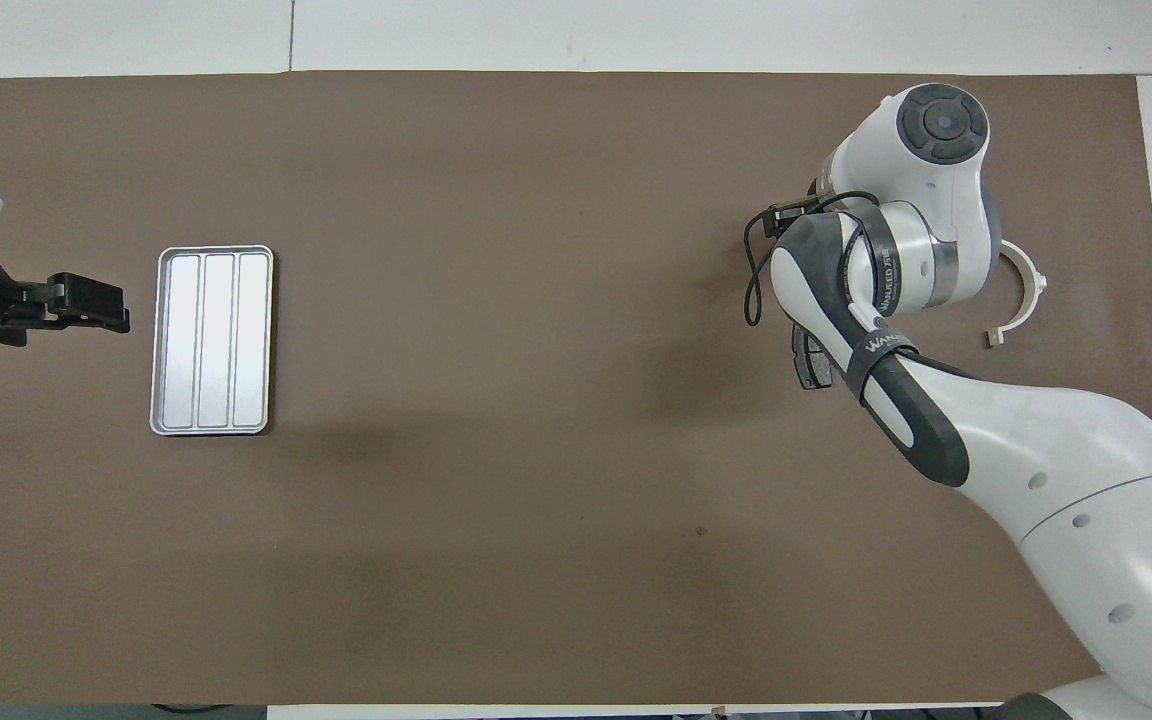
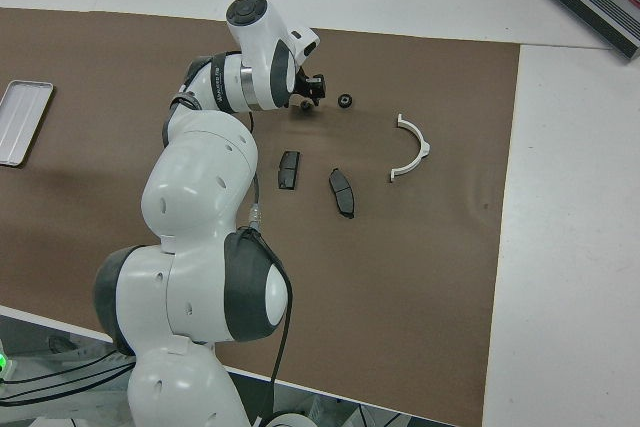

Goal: Place bearing gear from tray to pile
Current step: 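Carry the dark part with the right gripper and place it beside the bearing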

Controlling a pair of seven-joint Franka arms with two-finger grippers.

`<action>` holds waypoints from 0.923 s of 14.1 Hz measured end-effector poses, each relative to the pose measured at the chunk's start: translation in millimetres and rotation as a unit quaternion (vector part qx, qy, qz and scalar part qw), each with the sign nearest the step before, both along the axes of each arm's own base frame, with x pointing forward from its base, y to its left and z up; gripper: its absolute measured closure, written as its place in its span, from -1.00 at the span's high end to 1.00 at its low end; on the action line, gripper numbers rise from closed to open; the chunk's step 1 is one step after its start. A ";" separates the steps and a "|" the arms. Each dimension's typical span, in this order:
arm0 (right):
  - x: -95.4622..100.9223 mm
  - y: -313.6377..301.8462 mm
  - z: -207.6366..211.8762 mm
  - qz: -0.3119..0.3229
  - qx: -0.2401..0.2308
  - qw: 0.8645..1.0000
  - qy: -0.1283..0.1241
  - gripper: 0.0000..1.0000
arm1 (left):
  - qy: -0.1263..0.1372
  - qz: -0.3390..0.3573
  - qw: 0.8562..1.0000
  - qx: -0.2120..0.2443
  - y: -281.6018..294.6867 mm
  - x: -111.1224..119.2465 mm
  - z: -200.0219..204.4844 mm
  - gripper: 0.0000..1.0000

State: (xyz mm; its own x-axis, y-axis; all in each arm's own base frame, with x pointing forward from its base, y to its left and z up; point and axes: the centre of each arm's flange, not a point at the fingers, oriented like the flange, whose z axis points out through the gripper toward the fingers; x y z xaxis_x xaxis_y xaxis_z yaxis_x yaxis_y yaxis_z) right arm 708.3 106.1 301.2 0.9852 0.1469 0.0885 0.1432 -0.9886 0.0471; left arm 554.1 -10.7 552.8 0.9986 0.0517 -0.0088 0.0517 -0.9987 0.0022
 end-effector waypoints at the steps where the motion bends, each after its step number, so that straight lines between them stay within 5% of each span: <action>1: 0.2 0.1 4.3 0.000 0.001 1.000 -0.003 0.95 | 0.000 0.000 1.000 0.000 0.0 0.0 0.0 1.00; 13: -0.7 -45.7 82.7 -0.033 0.006 0.999 -0.035 1.00 | 0.000 0.000 1.000 0.000 0.0 0.0 0.0 1.00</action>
State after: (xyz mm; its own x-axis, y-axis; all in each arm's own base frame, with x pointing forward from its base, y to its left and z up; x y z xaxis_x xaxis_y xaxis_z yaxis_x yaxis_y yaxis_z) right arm 707.6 60.5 383.9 0.9840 0.0812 0.1588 0.0752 -0.9962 0.0438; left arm 554.1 -10.7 552.9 0.9986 0.0517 -0.0087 0.0517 -0.9987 0.0022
